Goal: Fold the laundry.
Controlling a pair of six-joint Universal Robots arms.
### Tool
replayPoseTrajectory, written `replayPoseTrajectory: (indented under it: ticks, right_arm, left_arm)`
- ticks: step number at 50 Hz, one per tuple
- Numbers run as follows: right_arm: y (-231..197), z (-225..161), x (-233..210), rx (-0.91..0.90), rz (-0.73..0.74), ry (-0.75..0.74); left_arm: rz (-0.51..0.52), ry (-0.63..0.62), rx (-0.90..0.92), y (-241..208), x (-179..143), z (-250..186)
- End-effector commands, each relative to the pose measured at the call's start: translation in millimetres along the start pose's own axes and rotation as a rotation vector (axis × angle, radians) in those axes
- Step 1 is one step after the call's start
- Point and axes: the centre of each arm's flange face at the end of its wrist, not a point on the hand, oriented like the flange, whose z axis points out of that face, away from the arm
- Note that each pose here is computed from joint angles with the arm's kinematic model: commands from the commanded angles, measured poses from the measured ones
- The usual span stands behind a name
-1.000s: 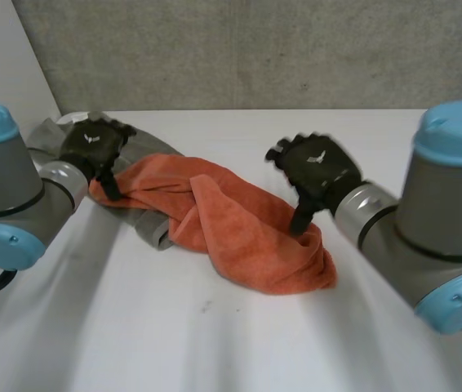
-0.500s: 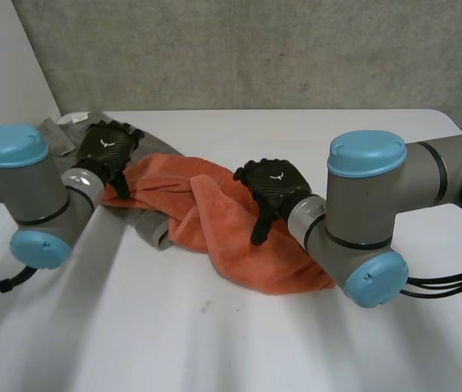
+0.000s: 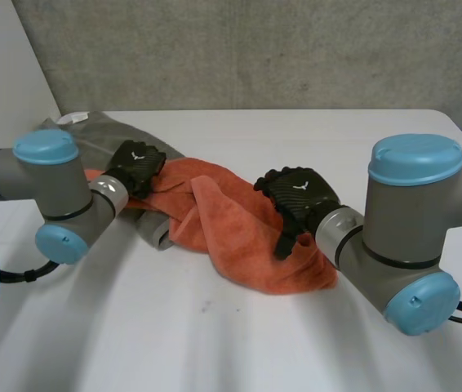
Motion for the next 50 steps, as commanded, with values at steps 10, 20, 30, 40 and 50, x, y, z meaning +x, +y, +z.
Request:
replayPoseTrajectory:
  ticks: [10, 20, 30, 40, 50]
  right_arm:
    - [-7.3, -6.7, 40.5, 0.014, 0.028, 0.101]
    - [-26.8, -15.3, 83.1, 0.069, 0.044, 0.22]
    - [-37.5, -23.2, 87.9, 0.096, 0.039, 0.238]
    - [-32.8, -24.1, 79.3, 0.074, -0.018, 0.208]
    - [-21.2, -26.5, 45.6, 0.032, -0.142, 0.135]
  left_arm:
    - [-0.342, 0.062, 0.222, -120.0, 20.4, -56.3]
    - [-0.534, 0.502, 0.229, -154.6, 128.4, -125.2]
    - [-0.531, 0.512, 0.204, -144.8, 148.6, -124.2]
    - [-0.32, 0.153, 0.181, -114.2, 50.5, -89.9]
    - [-0.25, 0.057, -0.017, -50.8, 11.7, -71.2]
